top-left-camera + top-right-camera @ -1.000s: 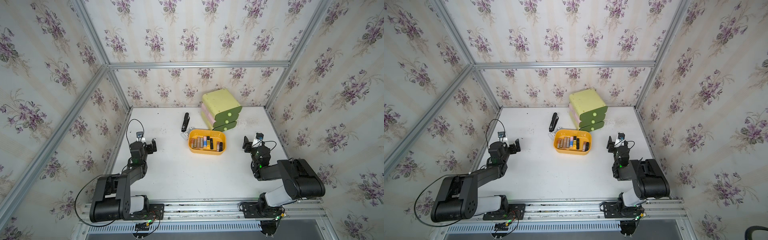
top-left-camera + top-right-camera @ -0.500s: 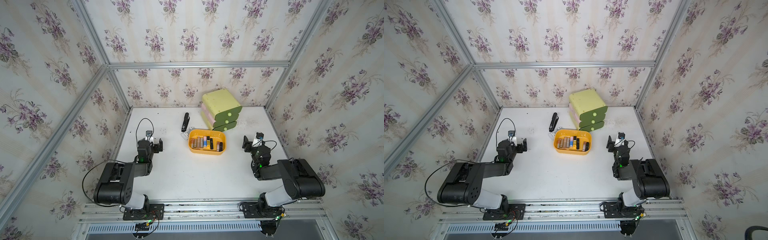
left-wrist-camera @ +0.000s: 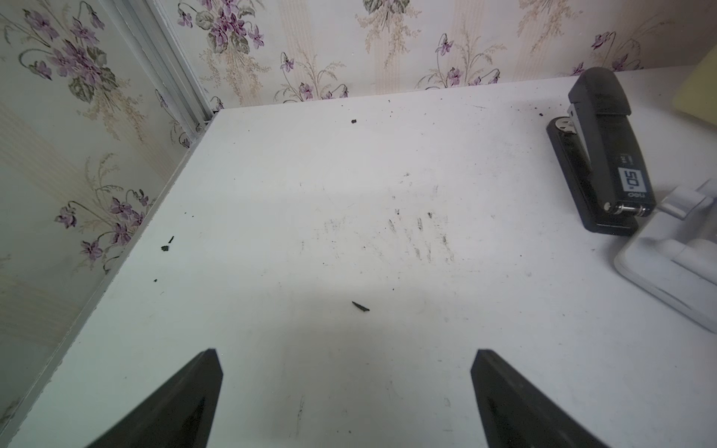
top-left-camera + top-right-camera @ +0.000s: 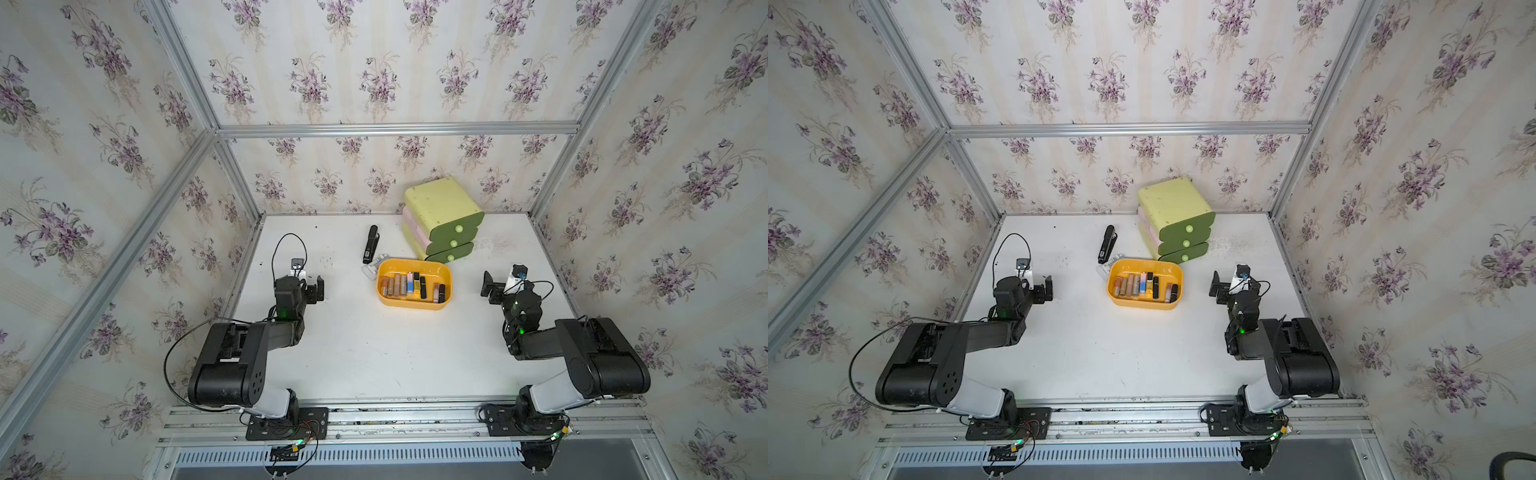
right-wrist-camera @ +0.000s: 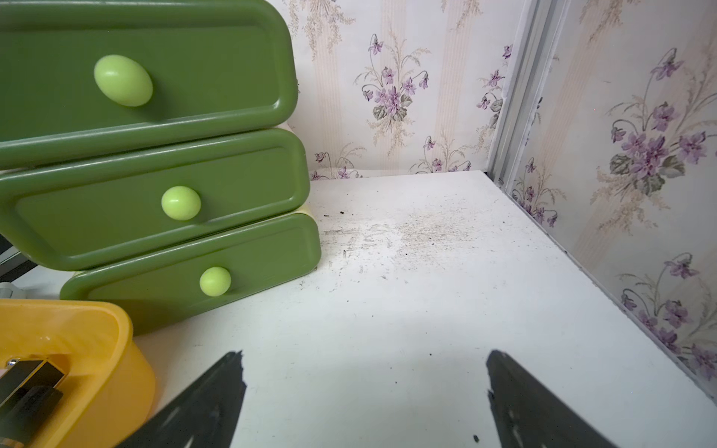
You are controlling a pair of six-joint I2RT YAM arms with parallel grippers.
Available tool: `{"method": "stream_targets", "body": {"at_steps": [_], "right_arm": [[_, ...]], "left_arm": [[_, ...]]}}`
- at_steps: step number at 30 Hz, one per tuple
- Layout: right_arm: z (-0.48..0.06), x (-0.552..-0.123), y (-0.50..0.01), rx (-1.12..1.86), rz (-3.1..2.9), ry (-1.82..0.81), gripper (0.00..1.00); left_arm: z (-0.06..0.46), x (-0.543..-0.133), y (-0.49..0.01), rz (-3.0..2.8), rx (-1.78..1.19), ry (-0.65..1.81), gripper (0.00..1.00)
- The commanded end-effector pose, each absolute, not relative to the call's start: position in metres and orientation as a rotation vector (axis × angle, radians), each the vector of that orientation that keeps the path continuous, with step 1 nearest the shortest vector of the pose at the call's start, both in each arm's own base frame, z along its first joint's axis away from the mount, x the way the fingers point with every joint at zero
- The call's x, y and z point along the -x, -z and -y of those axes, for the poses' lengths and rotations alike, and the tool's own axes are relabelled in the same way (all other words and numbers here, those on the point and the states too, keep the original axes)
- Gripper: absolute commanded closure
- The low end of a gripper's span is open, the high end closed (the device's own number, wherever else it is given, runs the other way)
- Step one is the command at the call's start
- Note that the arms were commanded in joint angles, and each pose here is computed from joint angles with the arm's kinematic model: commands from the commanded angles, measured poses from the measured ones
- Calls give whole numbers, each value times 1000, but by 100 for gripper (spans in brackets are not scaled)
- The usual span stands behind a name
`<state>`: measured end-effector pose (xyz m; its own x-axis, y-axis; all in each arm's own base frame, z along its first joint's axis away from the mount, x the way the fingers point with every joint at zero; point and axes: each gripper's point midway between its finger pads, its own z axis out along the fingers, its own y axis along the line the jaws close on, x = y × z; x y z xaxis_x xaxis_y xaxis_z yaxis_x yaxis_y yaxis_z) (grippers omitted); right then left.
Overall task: Put the lipstick into the storage box
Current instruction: Reset both arms
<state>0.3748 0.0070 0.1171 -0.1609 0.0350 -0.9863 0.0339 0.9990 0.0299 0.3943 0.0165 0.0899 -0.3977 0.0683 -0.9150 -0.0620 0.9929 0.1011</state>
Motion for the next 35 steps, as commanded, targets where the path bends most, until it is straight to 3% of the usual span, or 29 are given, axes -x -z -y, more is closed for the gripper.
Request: {"method": "stream_targets", "body": {"at_steps": [1, 35], "right_arm": [[-7, -376, -122, -52, -1715, -6, 0], [-7, -376, -121, -51, -1718, -8, 0]], "left_arm": [[-17, -396, -93, -1963, -11, -150, 0], [-17, -395, -93, -1961, -12, -151, 0]]}}
